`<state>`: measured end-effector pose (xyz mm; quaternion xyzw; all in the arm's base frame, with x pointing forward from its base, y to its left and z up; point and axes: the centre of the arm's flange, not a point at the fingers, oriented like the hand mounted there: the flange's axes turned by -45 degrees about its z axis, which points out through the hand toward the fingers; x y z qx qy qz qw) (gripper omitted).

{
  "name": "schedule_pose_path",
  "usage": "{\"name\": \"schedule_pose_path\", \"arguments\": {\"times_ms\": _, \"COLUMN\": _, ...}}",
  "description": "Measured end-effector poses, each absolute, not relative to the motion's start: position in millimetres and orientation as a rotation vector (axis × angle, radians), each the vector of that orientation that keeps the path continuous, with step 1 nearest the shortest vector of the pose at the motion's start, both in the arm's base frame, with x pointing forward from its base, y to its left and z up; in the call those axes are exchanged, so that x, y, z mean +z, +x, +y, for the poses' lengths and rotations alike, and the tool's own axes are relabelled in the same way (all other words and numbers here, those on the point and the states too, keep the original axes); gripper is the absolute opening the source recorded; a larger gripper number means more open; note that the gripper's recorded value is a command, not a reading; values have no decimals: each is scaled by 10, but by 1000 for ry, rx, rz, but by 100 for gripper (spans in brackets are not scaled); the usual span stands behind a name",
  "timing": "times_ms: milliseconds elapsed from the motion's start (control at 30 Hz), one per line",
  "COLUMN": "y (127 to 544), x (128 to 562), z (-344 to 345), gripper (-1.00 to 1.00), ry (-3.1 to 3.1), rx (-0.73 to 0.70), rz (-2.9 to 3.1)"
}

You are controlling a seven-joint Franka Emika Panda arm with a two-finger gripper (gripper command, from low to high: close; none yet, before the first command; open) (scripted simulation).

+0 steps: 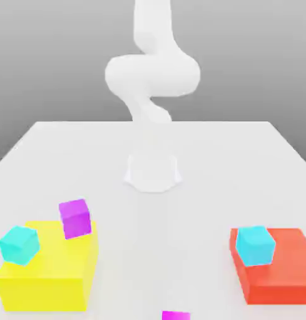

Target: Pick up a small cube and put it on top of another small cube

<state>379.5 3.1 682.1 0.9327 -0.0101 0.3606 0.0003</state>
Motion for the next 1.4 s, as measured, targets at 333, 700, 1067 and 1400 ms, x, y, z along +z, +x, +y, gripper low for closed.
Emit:
{"name": "schedule_pose_path", "arguments": {"times_ms": 333, "y": 4875, "x": 5400, "z": 142, "gripper": 0, "ry": 3031, "rx": 752, "rz": -67}}
{"name": "schedule_pose_path", "arguments": {"times_ms": 700, "y": 5430, "x": 3513, "z": 270, "gripper": 0, "ry": 3106, "rx": 335, "rz": -94}}
{"name": "schedule_pose_path", "arguments": {"times_ms": 1067, "y": 5370, "x": 1608, "z": 386, "gripper": 0, "ry": 3140, "rx": 4, "rz": -120}}
{"name": "schedule_pose_path", "arguments": {"times_ms": 1400, "y": 5363, "x": 1431, "z": 388, "gripper": -100, "ry": 3140, "rx": 1, "rz": -121}}
